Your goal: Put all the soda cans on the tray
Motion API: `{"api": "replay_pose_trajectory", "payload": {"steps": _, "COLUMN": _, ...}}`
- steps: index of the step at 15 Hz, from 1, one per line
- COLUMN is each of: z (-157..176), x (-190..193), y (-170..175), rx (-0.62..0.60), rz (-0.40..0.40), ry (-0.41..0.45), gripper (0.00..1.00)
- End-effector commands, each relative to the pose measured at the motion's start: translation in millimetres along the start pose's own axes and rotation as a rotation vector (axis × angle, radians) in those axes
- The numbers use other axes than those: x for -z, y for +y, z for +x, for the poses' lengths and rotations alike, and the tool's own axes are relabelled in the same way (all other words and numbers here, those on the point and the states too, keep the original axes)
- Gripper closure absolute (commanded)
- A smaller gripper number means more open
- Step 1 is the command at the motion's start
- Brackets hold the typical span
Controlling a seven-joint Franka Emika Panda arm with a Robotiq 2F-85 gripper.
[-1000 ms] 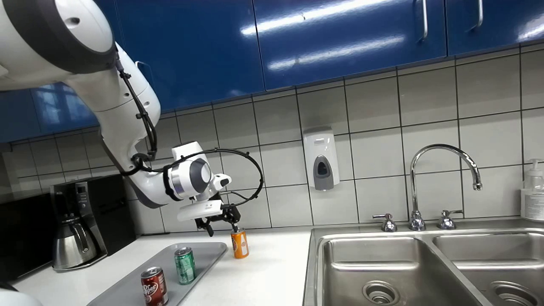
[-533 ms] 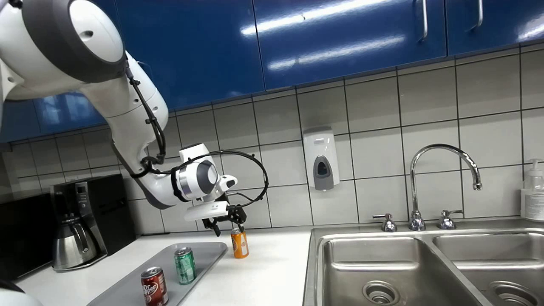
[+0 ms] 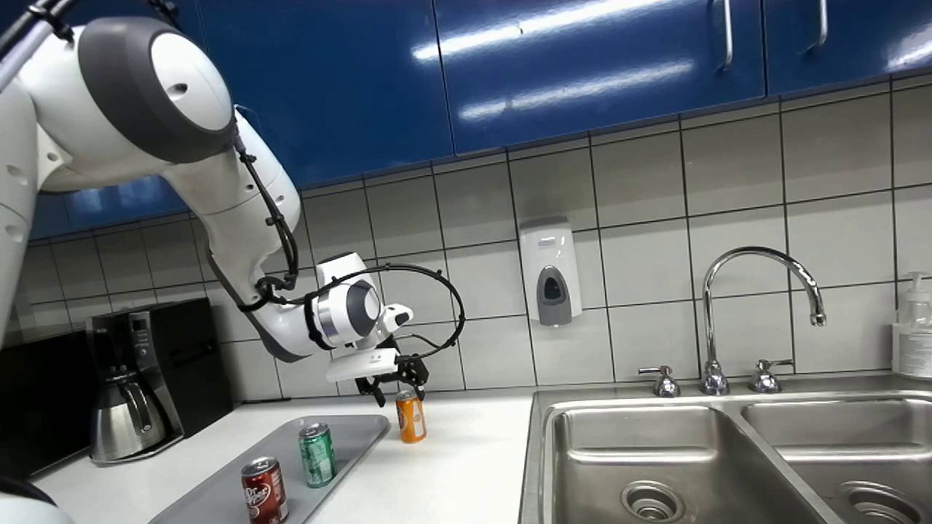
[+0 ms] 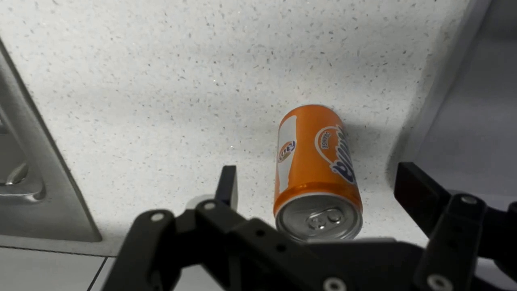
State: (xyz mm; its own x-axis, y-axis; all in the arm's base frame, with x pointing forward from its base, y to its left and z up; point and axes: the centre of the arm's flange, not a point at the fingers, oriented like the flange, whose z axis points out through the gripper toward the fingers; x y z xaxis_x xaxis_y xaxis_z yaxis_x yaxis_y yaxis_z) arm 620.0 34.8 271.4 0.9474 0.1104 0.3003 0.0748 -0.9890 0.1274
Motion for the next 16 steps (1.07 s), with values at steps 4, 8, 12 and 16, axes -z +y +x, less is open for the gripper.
{"api": "replay_pose_trajectory", "payload": {"steps": 4, "z": 26, "x": -16, "y": -2, "rx": -0.009, "rz": -0.036, "ry": -0.023, "gripper": 0.0}}
{"api": "replay_pose_trajectory", "payload": {"steps": 8, "z": 33, "x": -24, "y": -1, "rx": -0.007, "rz": -0.038, "ry": -0.031, "gripper": 0.0}}
{"api": "replay_pose_trajectory", "payload": {"steps": 12, "z": 37, "x": -31, "y": -3, "rx": -0.003, "rz": -0.04, "ry": -0.036, "gripper": 0.0}}
{"api": "replay_pose_trajectory", "payload": {"steps": 16, "z": 41, "x": -37, "y": -4, "rx": 0.001, "rz": -0.041, "ry": -0.046, "gripper": 0.0}}
